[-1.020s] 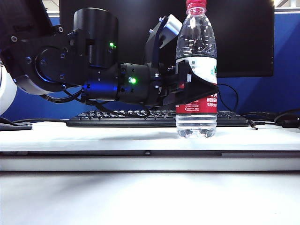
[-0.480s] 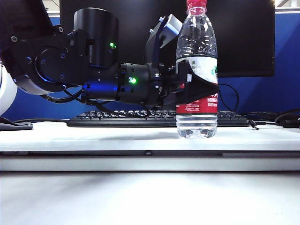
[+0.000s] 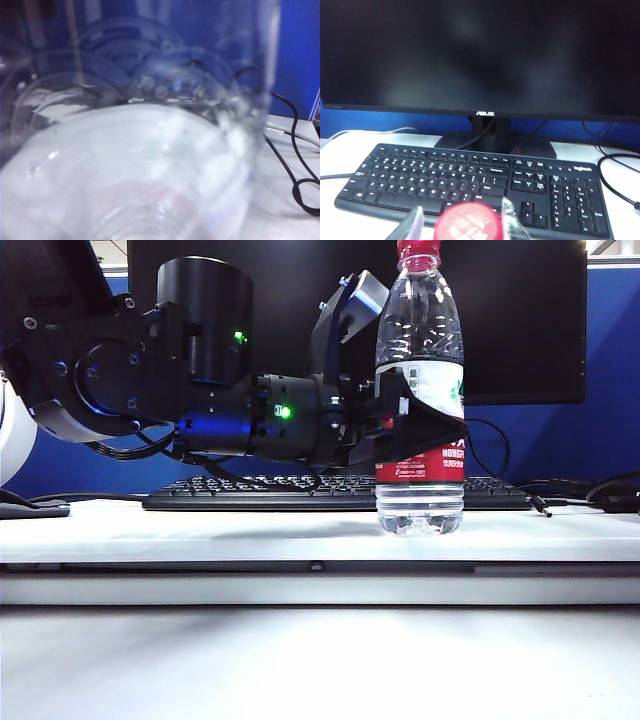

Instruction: Unscrew the cap from the plastic bottle on the table.

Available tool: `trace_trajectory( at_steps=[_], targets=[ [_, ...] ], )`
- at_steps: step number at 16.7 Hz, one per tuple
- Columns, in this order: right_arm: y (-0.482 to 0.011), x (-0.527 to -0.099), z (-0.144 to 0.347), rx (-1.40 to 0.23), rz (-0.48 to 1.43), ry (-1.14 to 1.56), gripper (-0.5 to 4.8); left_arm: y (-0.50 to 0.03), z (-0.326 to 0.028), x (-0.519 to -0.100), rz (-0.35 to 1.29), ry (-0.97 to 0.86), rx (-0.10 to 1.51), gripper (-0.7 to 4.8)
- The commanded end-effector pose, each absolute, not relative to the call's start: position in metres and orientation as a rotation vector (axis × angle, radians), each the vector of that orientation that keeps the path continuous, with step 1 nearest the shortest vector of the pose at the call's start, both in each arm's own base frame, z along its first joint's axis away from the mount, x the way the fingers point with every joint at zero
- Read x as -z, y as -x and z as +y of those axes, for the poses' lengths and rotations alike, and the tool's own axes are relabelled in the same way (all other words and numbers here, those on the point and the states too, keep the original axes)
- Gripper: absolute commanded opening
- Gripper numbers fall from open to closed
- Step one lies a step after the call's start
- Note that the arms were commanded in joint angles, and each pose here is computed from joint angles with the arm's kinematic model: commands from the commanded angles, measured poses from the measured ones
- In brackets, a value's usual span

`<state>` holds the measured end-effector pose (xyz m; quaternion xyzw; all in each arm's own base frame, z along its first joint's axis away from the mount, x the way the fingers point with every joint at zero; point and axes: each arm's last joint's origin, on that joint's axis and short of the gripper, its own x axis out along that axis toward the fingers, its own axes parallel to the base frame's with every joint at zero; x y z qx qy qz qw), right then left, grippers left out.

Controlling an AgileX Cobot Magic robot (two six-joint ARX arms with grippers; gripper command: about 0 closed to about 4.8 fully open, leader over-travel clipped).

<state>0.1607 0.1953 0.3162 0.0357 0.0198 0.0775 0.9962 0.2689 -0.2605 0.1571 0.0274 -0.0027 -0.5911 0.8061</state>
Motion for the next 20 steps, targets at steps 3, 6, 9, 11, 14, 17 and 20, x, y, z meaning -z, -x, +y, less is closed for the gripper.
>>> trace_trajectory(
  at_steps=[3,6,9,11,14,17,20],
  targets=[
    [-0.165,-0.312,0.2,-0.194,0.063,-0.103,1.98,-0.268,-0.261,-0.155,0.012,-0.066,1.271,2.73],
    [-0.165,-0.312,0.2,-0.194,0.068,-0.096,1.43,-0.268,-0.261,-0.154,0.012,-0.066,1.271,2.73],
    [-0.164,-0.312,0.199,-0.204,0.07,-0.085,1.43,-0.268,-0.26,-0.154,0.018,-0.067,1.271,2.73],
    [-0.163,-0.314,0.198,-0.226,0.063,-0.039,1.43,-0.268,-0.26,-0.153,0.023,-0.068,1.271,2.73],
    [-0.168,-0.314,0.188,-0.278,0.088,0.036,1.37,-0.268,-0.26,-0.153,0.022,-0.071,1.271,2.73],
    [-0.185,-0.313,0.163,-0.428,0.152,0.092,1.38,-0.268,-0.26,-0.154,0.021,-0.071,1.271,2.73],
    [-0.197,-0.307,0.147,-0.631,0.22,0.123,1.38,-0.268,-0.26,-0.154,0.021,-0.071,1.271,2.73]
  ],
)
